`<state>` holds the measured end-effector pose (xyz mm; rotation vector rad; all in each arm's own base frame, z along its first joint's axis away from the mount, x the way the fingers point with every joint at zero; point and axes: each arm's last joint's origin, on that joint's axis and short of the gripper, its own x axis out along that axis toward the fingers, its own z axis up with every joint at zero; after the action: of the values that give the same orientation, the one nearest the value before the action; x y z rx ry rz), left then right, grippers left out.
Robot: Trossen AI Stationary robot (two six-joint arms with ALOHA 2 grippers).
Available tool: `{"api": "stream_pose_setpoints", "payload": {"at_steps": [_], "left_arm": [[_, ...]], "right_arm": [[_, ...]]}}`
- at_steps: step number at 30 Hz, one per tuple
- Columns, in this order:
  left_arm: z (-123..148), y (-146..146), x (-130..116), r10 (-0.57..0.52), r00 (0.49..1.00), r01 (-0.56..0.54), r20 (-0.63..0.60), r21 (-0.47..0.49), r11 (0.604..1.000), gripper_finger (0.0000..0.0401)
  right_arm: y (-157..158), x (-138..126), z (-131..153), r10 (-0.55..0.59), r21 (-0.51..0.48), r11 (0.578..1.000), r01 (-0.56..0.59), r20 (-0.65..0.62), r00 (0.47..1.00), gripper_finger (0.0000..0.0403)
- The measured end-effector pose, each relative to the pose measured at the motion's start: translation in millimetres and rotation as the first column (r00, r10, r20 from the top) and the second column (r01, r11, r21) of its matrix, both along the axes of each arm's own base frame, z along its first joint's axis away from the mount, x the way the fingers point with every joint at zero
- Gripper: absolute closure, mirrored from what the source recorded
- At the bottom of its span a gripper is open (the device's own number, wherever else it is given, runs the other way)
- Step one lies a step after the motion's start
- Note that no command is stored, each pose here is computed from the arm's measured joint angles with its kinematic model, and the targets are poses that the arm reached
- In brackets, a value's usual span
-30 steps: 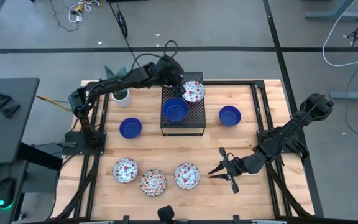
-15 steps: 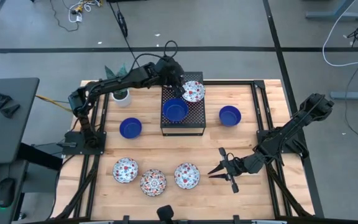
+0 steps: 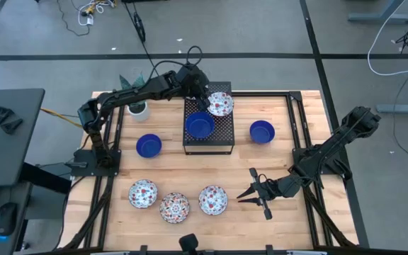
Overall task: Pick & Place Mini bowls
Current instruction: Stack the right orange patterned bowl on top of the other orange patterned bowl on the shelf, then stack the right red patterned bowl on top of the other red patterned bowl on the shelf
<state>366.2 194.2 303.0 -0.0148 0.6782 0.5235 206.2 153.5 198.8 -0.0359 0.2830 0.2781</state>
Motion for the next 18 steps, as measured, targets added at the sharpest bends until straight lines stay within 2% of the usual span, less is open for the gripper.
{"api": "stream_pose_setpoints", "payload": {"at_steps": [7,11,15,18], "left_arm": [[-0.8,-2.3,0.6,-0.022,1.000,0.022,-0.003,-0.016,1.000,0.0397],[10.6,-12.1,-1.3,-0.041,0.999,0.041,0.021,-0.002,0.999,0.0393],[31.2,-38.0,-10.5,-0.086,0.996,0.086,0.002,0.024,0.996,0.0386],[48.5,-69.7,-23.7,-0.096,0.993,0.102,-0.074,0.075,0.992,0.0393]], "right_arm": [[0.0,0.0,0.1,0.000,0.000,1.000,0.000,0.000,1.000,0.0347],[0.1,-0.1,0.0,0.000,0.000,1.000,0.000,0.000,1.000,0.0347],[0.0,-0.1,-0.1,0.000,-0.001,1.000,0.000,-0.001,1.000,0.0347],[0.0,0.0,-0.2,0.000,-0.001,1.000,0.000,-0.001,1.000,0.0347]]}}
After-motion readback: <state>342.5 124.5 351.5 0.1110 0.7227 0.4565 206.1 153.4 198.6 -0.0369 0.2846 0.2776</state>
